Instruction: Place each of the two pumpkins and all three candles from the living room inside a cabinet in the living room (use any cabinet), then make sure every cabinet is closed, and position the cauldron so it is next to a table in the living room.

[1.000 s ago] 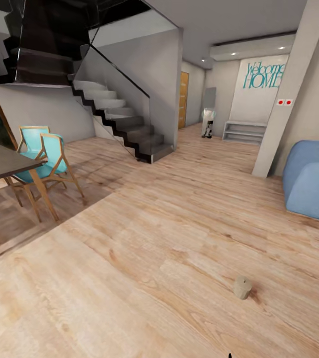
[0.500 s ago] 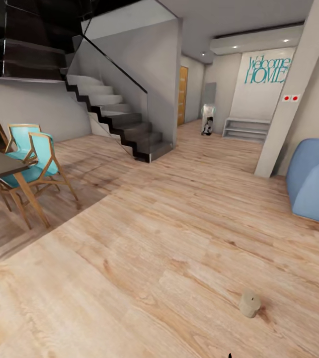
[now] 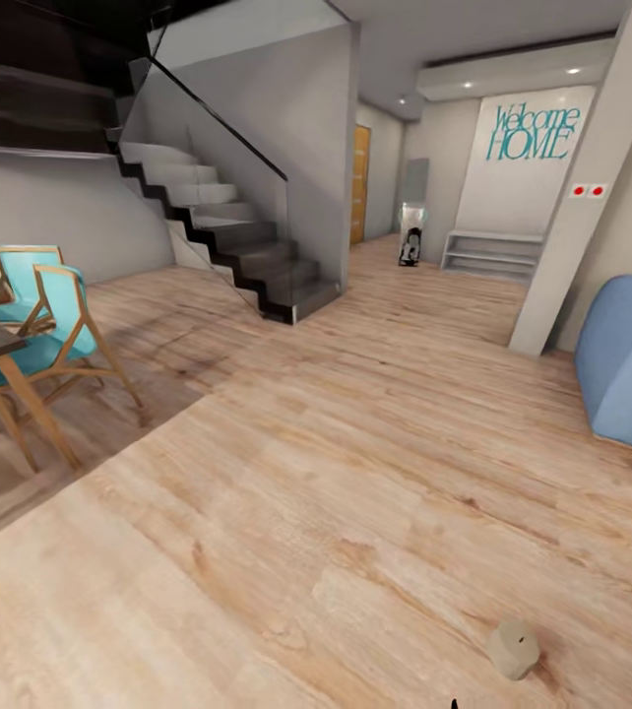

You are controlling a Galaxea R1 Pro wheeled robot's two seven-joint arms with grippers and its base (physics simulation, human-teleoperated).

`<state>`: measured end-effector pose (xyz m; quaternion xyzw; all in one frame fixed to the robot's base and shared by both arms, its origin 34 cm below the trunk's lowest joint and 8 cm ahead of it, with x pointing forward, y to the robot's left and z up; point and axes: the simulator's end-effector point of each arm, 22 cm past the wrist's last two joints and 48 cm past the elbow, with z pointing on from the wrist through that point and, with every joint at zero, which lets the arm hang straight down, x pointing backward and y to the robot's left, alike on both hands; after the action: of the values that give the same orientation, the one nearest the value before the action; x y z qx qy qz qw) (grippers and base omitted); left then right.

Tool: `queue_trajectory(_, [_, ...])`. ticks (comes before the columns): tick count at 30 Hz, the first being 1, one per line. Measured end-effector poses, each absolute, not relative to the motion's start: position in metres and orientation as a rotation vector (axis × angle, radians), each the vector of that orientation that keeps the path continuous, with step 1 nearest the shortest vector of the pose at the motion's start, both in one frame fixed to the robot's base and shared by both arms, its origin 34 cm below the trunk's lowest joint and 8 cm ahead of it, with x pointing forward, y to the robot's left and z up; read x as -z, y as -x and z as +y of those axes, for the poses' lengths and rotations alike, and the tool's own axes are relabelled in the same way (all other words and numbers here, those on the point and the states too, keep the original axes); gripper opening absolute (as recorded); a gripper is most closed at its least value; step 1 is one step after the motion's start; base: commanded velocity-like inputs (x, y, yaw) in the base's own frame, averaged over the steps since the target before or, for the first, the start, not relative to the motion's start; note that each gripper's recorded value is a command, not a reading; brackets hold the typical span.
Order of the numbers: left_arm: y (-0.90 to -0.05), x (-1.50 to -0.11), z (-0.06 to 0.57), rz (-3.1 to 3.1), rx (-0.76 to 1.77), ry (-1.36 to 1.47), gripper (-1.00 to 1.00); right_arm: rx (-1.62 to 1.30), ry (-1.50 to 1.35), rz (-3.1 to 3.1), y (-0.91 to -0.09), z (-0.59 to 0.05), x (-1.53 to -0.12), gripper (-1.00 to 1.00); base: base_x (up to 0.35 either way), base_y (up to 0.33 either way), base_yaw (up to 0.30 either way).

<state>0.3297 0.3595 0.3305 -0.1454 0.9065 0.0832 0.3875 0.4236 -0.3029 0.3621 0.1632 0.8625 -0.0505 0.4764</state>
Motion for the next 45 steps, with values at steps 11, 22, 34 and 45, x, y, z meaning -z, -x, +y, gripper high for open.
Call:
queue_trajectory(11, [-0.330,-0.331,0.360,2.305,-0.216,0.372,1.00,0.127,-0.397,2.108,-0.424,-0.305,-0.362,1.00,0.078,0.000,-0.265])
queue_trajectory(22, [-0.330,-0.330,0.360,2.306,-0.216,0.373,1.00,0.128,-0.396,2.107,-0.424,-0.306,-0.362,1.00,0.172,0.000,-0.296])
queue_trajectory(34, [-0.329,-0.330,0.360,2.309,-0.213,0.371,1.00,0.129,-0.400,2.109,-0.423,-0.306,-0.361,1.00,0.326,0.000,-0.184])
queue_trajectory(45, [-0.334,-0.315,0.346,2.386,-0.224,0.351,1.00,0.148,-0.392,2.088,-0.443,-0.322,-0.368,1.00,0.306,-0.067,-0.001])
